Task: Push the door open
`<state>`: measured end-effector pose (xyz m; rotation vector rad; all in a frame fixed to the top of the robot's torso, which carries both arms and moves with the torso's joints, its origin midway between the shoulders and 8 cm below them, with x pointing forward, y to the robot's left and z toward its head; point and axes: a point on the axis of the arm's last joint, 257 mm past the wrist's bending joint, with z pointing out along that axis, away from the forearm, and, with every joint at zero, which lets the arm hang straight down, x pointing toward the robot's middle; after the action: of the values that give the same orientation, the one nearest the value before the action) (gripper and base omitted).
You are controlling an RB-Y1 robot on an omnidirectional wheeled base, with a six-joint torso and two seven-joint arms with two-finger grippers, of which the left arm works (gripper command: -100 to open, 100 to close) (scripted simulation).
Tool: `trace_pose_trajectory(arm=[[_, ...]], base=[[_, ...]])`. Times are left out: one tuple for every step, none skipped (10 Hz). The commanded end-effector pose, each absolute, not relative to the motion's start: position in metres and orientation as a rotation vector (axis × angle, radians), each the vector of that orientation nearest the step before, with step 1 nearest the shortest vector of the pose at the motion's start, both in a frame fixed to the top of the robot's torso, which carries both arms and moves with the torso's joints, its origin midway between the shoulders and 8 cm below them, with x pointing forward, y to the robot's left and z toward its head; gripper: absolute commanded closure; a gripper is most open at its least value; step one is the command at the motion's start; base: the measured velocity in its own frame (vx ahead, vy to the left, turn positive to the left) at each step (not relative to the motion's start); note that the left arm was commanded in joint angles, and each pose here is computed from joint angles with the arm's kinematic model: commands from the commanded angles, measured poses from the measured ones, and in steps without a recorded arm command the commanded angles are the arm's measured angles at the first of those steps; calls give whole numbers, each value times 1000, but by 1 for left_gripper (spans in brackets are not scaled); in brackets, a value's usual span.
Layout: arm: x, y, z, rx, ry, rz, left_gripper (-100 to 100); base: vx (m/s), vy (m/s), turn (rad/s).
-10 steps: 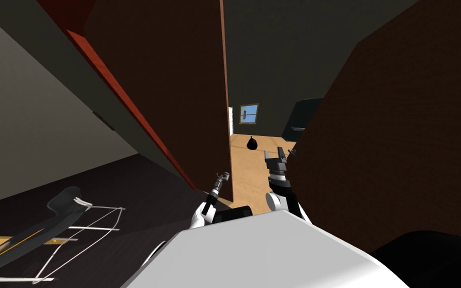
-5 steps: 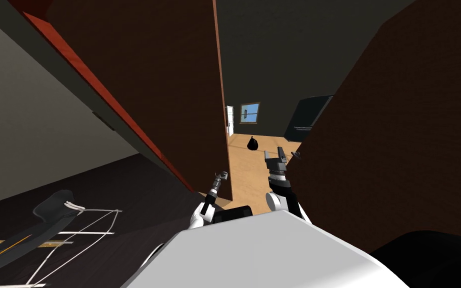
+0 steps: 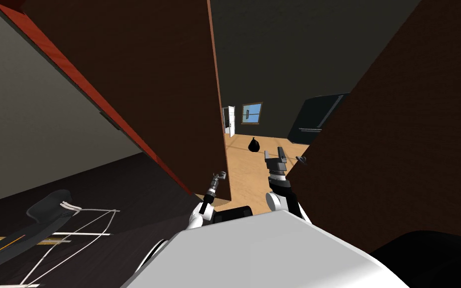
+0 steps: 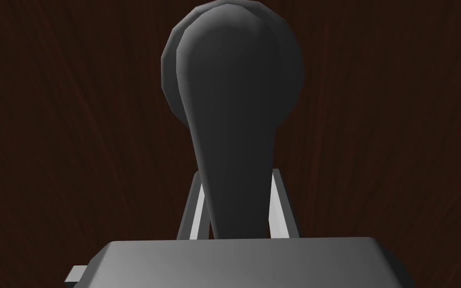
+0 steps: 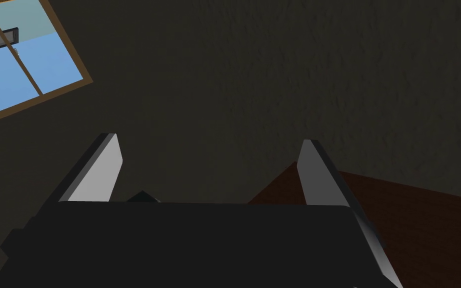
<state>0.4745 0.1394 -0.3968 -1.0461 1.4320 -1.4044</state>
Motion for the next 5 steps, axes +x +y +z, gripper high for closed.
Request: trace_pose_trajectory(arm=[[476, 147, -393, -1045, 1425, -1395, 100], [477, 146, -391, -1041, 1421, -1398, 100], [480, 158, -390, -1061, 1396, -1375, 100], [481, 162, -390, -1067, 1388, -1367, 100], [481, 162, -390, -1067, 1388, -1367, 100]], base=[[30, -14, -24], [0, 12, -24], [73, -74, 59], [101, -145, 119], [80, -116, 48]])
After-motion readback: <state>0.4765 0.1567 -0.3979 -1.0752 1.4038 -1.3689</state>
